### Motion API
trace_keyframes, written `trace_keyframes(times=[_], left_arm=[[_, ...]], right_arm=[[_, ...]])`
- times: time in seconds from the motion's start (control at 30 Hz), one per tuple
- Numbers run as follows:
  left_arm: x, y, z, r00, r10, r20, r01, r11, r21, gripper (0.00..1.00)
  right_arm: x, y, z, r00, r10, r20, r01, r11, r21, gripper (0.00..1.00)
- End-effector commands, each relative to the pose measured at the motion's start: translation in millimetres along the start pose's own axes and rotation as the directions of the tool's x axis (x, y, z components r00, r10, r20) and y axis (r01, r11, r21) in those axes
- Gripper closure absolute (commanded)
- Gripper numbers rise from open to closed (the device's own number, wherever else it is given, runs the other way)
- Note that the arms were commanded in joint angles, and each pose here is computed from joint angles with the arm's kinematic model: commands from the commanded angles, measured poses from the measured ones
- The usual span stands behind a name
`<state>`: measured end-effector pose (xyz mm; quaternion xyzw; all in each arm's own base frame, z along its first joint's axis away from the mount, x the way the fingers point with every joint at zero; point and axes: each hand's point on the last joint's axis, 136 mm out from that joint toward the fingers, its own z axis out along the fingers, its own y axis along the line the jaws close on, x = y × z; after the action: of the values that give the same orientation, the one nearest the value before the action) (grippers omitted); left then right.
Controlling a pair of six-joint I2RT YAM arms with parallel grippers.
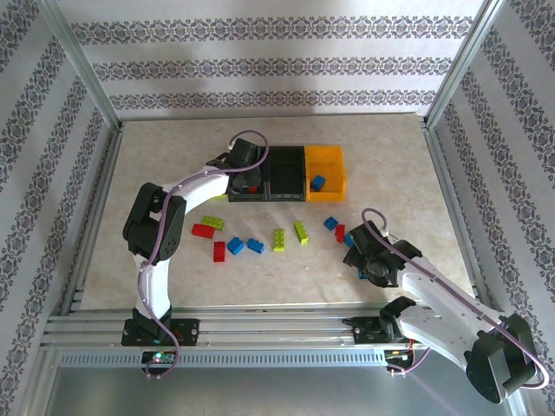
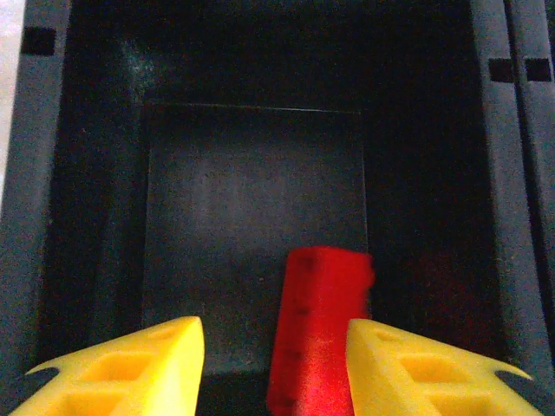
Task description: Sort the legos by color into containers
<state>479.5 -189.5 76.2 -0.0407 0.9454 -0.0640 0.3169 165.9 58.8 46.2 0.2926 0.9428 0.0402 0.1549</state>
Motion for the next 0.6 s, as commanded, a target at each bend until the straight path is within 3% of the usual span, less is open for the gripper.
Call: trace_keyframes(times=[0.0, 0.3, 0.57], left_arm=[[-12, -12, -17, 0.999, -0.03, 0.041, 0.028, 0.998, 0.052, 0.52], [-33, -19, -55, 0.992, -0.063, 0.113, 0.05, 0.992, 0.113, 0.49], [-42, -13, -90, 0.98, -0.081, 0.184, 0.056, 0.989, 0.139, 0.33]], right_arm=[[7, -3, 3, 1.0, 0.012, -0.023, -0.012, 1.0, 0.004, 0.23], [6, -4, 8, 1.0, 0.01, -0.024, -0.009, 1.0, 0.021, 0.27], [3, 0, 16, 0.999, -0.004, -0.036, 0.005, 0.999, 0.035, 0.29]])
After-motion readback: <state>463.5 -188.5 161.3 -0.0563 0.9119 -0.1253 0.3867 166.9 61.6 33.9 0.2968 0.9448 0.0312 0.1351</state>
